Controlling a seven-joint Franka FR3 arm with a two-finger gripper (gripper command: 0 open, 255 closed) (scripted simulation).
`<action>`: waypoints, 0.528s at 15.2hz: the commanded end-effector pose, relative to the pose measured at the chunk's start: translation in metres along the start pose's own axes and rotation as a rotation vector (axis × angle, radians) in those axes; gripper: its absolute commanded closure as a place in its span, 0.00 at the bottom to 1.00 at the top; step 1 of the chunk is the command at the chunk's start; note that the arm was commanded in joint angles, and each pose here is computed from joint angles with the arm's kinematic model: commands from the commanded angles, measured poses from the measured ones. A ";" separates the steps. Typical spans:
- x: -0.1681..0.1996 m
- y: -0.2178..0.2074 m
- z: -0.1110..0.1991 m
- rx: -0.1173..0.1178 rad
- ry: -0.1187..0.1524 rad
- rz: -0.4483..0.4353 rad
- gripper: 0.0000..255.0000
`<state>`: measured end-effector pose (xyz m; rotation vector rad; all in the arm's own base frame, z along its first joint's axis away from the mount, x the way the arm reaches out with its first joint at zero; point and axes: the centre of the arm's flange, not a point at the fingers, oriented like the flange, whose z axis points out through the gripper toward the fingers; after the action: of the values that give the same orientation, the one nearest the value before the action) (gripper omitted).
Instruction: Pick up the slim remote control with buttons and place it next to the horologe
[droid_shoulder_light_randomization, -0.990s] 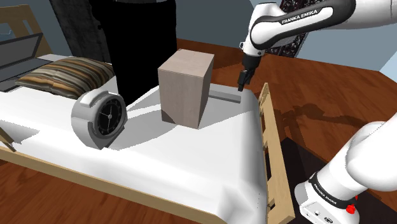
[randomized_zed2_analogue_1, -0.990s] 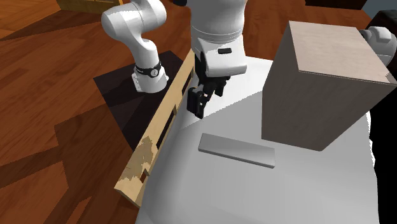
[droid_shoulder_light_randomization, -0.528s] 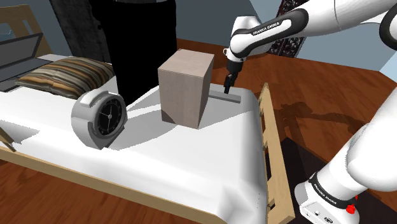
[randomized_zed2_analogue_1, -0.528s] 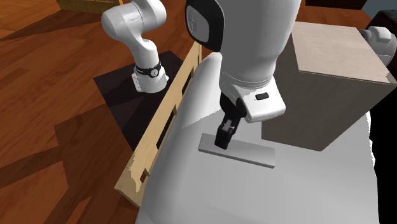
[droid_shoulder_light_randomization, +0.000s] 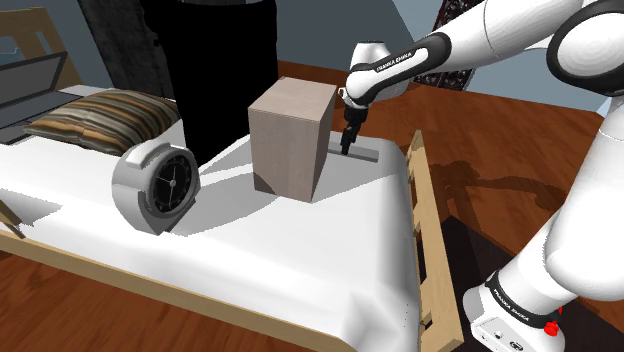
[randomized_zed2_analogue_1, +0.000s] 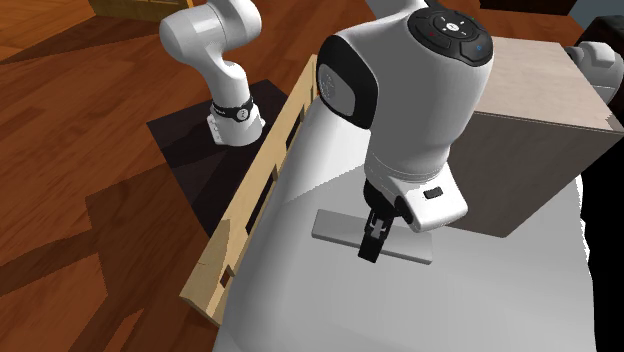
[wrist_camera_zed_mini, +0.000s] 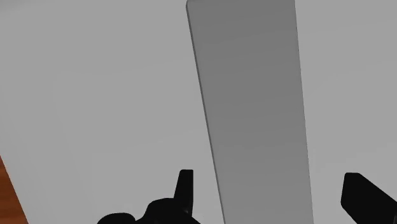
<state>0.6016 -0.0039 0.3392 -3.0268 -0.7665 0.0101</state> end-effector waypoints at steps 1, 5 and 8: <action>0.000 0.001 0.010 0.000 0.000 0.000 0.00; 0.000 0.001 0.013 0.000 0.000 0.000 0.00; 0.000 0.001 0.013 0.000 0.000 0.000 0.00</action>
<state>0.6015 -0.0048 0.3260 -3.0267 -0.7671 0.0095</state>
